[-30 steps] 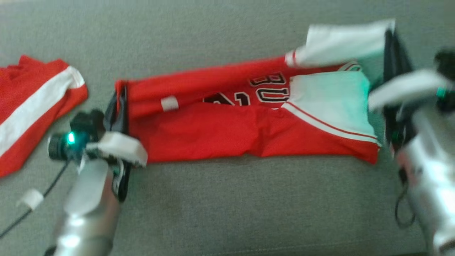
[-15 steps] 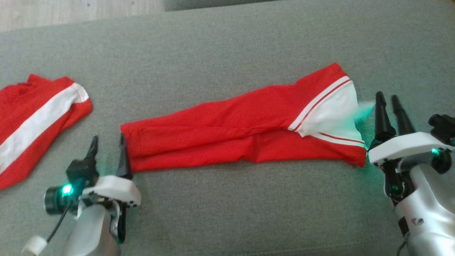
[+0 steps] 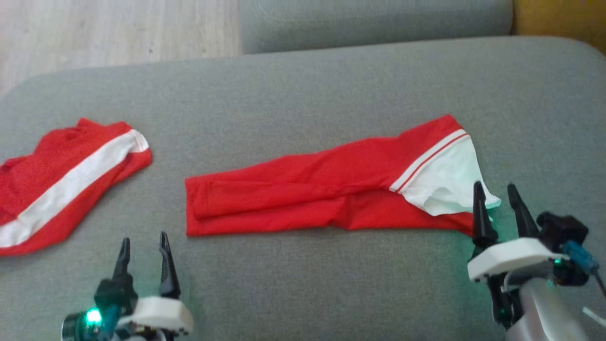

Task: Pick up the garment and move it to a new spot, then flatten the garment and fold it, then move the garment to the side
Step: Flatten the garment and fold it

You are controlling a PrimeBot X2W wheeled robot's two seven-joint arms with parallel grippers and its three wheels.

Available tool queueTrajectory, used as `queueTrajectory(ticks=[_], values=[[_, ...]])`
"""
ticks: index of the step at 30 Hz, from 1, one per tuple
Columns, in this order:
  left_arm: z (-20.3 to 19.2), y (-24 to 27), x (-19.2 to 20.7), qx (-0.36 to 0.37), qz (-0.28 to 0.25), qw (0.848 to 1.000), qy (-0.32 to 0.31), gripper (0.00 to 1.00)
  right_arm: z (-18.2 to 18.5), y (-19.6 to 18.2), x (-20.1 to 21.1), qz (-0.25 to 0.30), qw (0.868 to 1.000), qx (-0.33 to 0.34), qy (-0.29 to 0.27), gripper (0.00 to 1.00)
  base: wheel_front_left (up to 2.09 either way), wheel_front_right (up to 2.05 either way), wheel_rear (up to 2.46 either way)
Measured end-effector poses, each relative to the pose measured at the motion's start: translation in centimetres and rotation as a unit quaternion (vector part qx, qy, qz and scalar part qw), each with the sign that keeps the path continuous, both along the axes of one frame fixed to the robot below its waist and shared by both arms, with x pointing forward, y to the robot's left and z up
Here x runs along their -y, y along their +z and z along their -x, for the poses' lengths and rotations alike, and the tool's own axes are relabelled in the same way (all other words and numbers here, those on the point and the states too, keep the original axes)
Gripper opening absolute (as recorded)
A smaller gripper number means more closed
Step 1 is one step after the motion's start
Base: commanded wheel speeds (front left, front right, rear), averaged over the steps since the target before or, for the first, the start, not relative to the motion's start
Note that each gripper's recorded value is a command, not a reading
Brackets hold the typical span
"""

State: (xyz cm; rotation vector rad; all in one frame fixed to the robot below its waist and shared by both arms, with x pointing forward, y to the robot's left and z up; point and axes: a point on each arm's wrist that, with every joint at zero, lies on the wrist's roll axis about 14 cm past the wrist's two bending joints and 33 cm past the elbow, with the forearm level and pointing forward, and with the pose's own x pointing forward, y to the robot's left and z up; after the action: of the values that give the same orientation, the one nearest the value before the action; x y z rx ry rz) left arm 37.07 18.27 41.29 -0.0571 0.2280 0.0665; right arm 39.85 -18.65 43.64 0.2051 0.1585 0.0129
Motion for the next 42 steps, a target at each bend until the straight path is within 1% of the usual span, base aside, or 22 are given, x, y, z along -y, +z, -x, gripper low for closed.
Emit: queueTrajectory(ticks=[5, 9, 16, 19, 22, 24, 25, 27, 31, 35, 42], values=[[2.3, 0.2, -0.3, 0.003, -0.008, 1.000, 0.004, 1.00, 1.1, 0.2, -0.4, 0.019, 1.000, 0.002, 0.009, 1.00, 0.00, 0.00, 0.00], [4.2, -0.4, -0.1, -0.007, -0.008, 1.000, 0.005, 1.00, 2.2, -0.5, -0.4, 0.019, 1.000, -0.008, 0.007, 1.00, 0.00, 0.00, 0.00], [4.6, -1.0, 0.6, -0.016, -0.001, 1.000, -0.001, 1.00, 2.1, -1.5, -0.5, 0.019, 1.000, -0.024, 0.008, 1.00, 0.00, 0.00, 0.00], [4.0, -1.4, 1.2, -0.024, 0.000, 1.000, -0.010, 1.00, 0.8, -2.4, -0.7, 0.026, 0.999, -0.041, 0.013, 1.00, 0.00, 0.00, 0.00], [2.4, -1.3, 1.6, -0.021, 0.001, 1.000, -0.017, 1.00, -2.2, -2.2, -0.7, 0.040, 0.998, -0.041, 0.018, 1.00, 0.00, 0.00, 0.00], [1.4, -1.3, 1.8, -0.021, 0.004, 1.000, -0.023, 1.00, -4.3, -2.1, 0.0, 0.048, 0.998, -0.042, 0.013, 1.00, 0.00, 0.00, 0.00], [1.0, -1.8, 1.8, -0.027, 0.006, 0.999, -0.021, 1.00, -5.7, -2.7, 0.5, 0.057, 0.997, -0.054, 0.011, 1.00, 0.00, 0.00, 0.00], [1.1, -2.4, 1.6, -0.037, 0.006, 0.999, -0.019, 1.00, -6.0, -4.3, 0.8, 0.062, 0.995, -0.081, 0.011, 1.00, 0.00, 0.00, 0.00], [1.3, -3.1, 1.1, -0.049, 0.007, 0.999, -0.010, 1.00, -4.6, -8.0, 0.5, 0.049, 0.988, -0.143, 0.009, 1.00, 0.00, 0.00, 0.00], [1.4, -3.5, 0.8, -0.055, 0.006, 0.998, -0.005, 1.00, -5.5, -8.2, 0.0, 0.029, 0.988, -0.149, 0.005, 1.00, 0.00, 0.00, 0.00], [0.9, -2.8, 0.7, -0.044, 0.005, 0.999, -0.004, 1.00, -5.4, -8.4, -2.6, -0.005, 0.988, -0.152, 0.028, 1.00, 0.00, 0.00, 0.00]])
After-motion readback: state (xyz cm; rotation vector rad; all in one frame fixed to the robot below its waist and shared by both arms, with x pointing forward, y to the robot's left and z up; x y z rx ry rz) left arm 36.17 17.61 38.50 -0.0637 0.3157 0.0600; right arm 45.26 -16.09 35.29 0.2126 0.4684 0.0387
